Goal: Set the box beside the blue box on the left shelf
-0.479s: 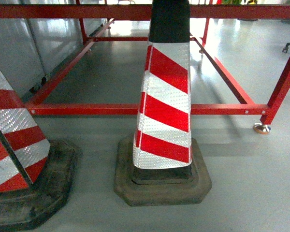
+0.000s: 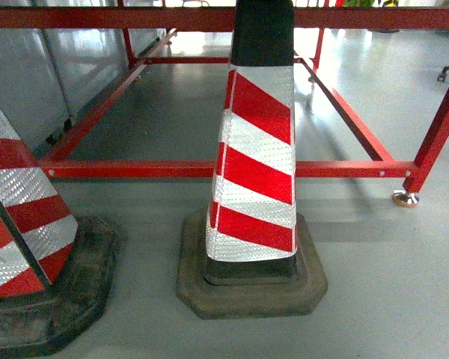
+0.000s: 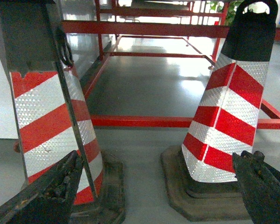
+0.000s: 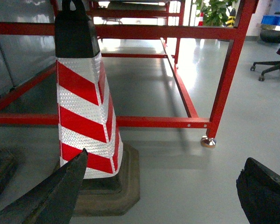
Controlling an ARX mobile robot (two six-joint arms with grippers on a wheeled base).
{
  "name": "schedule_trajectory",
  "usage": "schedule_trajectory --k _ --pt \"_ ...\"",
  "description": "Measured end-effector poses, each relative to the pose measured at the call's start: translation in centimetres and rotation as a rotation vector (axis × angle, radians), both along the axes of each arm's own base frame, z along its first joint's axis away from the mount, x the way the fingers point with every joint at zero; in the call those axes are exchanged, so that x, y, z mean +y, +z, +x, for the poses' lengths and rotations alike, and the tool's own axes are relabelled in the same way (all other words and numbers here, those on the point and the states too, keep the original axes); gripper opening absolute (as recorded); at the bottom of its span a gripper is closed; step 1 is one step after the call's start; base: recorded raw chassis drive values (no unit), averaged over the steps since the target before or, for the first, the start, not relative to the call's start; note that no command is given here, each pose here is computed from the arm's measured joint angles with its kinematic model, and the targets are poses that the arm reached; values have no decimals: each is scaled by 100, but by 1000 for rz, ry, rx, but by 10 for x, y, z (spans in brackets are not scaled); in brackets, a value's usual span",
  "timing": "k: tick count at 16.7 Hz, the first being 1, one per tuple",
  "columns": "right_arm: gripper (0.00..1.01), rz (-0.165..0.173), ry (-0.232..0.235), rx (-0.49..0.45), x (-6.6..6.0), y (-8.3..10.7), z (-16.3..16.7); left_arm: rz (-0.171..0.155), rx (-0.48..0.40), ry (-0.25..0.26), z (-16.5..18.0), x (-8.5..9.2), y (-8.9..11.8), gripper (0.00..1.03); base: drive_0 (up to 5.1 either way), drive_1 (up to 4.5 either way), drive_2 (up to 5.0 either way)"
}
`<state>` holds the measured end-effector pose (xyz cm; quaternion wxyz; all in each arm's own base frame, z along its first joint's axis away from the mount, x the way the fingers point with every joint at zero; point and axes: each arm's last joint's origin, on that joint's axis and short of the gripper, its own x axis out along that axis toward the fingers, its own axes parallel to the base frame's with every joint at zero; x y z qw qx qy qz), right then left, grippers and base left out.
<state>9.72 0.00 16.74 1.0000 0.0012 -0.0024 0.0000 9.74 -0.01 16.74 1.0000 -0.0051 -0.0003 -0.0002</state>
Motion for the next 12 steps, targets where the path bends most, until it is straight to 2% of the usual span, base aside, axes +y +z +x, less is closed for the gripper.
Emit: schedule_trajectory --k 12 --pt "98 0 0 3 0 0 0 -1 4 1 0 0 0 98 0 0 0"
